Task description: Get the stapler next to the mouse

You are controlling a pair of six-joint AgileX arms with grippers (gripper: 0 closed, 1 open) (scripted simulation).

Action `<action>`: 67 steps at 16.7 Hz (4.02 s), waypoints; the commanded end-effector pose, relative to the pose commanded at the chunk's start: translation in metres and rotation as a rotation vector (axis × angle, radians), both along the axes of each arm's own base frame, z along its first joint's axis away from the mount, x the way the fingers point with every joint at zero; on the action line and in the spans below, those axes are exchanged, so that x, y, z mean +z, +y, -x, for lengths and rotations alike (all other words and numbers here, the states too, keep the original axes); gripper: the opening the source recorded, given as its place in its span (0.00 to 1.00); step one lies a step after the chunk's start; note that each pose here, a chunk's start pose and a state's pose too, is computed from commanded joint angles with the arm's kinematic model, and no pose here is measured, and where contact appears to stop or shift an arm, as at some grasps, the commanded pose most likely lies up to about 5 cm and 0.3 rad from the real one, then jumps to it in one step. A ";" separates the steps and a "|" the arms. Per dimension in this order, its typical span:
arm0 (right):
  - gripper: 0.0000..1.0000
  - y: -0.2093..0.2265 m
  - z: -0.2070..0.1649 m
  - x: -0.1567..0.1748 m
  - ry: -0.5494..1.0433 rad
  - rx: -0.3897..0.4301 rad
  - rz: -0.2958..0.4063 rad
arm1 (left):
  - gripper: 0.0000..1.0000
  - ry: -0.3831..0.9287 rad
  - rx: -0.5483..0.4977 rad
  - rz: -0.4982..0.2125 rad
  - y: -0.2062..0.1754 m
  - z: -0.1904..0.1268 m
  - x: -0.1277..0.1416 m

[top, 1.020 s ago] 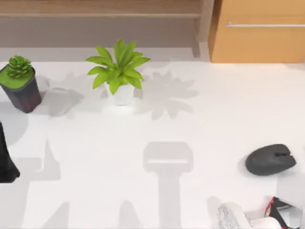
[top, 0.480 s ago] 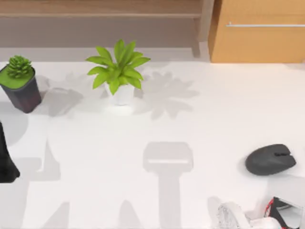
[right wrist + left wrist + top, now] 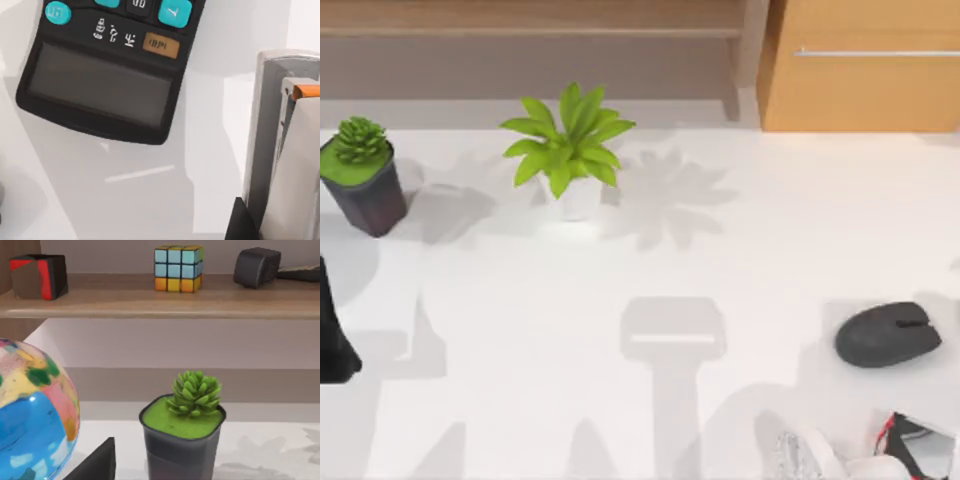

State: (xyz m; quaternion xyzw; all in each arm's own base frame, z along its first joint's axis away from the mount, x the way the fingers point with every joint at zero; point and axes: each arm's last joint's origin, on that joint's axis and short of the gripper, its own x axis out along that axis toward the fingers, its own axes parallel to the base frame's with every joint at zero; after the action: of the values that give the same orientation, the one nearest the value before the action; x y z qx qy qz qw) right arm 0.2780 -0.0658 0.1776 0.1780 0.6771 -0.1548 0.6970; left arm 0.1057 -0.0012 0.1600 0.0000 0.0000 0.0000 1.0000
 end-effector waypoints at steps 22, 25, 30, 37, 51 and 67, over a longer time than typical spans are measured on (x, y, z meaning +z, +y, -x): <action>0.00 0.162 -0.176 -0.010 0.017 0.463 0.017 | 1.00 0.000 0.000 0.000 0.000 0.000 0.000; 0.00 0.162 -0.176 -0.007 0.003 0.463 0.017 | 1.00 0.000 0.000 0.000 0.000 0.000 0.000; 0.00 0.163 -0.177 0.000 -0.038 0.464 0.016 | 1.00 0.000 0.000 0.000 0.000 0.000 0.000; 0.00 0.164 -0.178 0.006 -0.088 0.466 0.017 | 1.00 0.000 0.000 0.000 0.000 0.000 0.000; 0.00 0.164 -0.176 -0.041 0.022 0.469 0.019 | 1.00 0.000 0.000 0.000 0.000 0.000 0.000; 1.00 0.164 -0.176 -0.041 0.022 0.469 0.019 | 1.00 0.000 0.000 0.000 0.000 0.000 0.000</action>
State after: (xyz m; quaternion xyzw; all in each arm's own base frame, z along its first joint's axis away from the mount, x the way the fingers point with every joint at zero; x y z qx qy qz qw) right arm 0.4539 0.0986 0.1370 0.0074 0.7059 0.0030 0.7083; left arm 0.1057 -0.0012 0.1600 0.0000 0.0000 0.0000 1.0000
